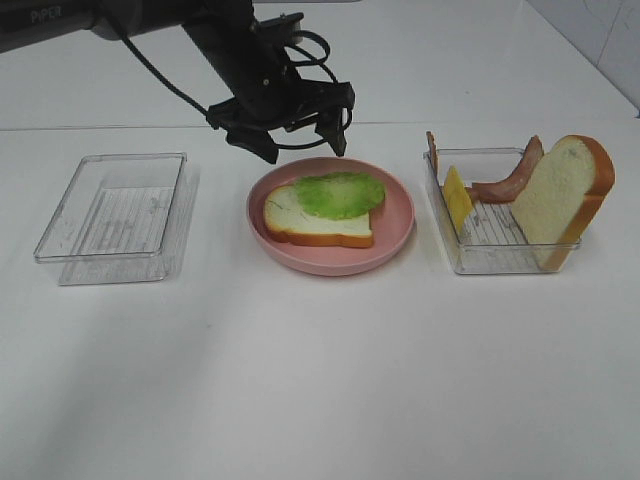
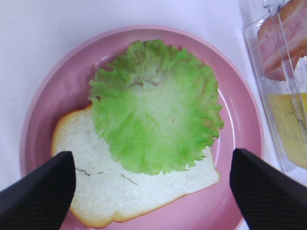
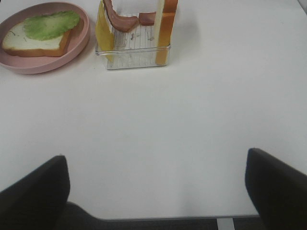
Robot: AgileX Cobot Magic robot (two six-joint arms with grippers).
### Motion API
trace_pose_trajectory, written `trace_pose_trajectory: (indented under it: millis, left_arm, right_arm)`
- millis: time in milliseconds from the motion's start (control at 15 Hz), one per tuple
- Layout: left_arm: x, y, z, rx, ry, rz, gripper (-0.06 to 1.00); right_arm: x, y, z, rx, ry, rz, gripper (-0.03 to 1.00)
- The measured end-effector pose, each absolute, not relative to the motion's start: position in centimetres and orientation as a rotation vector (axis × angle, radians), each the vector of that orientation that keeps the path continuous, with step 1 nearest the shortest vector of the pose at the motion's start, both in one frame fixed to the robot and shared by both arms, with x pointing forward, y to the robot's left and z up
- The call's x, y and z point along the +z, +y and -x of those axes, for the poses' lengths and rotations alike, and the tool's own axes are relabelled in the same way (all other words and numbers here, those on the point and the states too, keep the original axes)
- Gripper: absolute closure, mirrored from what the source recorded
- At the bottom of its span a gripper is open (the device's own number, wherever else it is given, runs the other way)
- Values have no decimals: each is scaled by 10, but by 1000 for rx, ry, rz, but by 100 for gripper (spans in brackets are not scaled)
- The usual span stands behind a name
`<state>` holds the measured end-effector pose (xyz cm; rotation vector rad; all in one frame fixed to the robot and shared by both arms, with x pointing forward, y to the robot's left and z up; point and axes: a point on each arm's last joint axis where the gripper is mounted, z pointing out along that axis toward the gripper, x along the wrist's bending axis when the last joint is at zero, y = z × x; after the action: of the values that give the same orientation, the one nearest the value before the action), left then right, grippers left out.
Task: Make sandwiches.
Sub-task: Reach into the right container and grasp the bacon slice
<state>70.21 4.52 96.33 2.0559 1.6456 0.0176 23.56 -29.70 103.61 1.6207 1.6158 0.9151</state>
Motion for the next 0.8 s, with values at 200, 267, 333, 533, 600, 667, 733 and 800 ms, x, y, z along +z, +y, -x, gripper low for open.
trace_pose_trajectory:
  millis: [200,267,333,533,600,667,733,800]
  left_arm:
    - [988,52,-702,99,1629,-2143,11]
    - [995,56,-702,145,1635,-2191,7]
    - [1005,66,-705,286,1647,-2242,-1]
    - [1011,73,-708,345,1655,-2237,-2]
    - [1016,79,-709,354,1659,-2225,-3]
    - [1032,104,-716,389,1678,-2182,-3]
    - [1036,113,-718,399,1688,-2169,-3]
    - [1045,136,-724,423,1725,-2126,-3]
  right_arm:
    - [1036,-297,-236,915,1616,-1621,0]
    - [1036,-297,-236,915,1616,-1621,0]
    - [1036,-297,-236,915,1616,-1621,0]
    - [1036,-297,-236,915,1616,-1621,0]
    - [1036,-297,-236,915,1616,-1621,0]
    - [1036,-297,-236,915,1616,-1621,0]
    - [1036,-297,-236,915,1616,-1621,0]
    - [1036,-297,-236,915,1616,-1621,0]
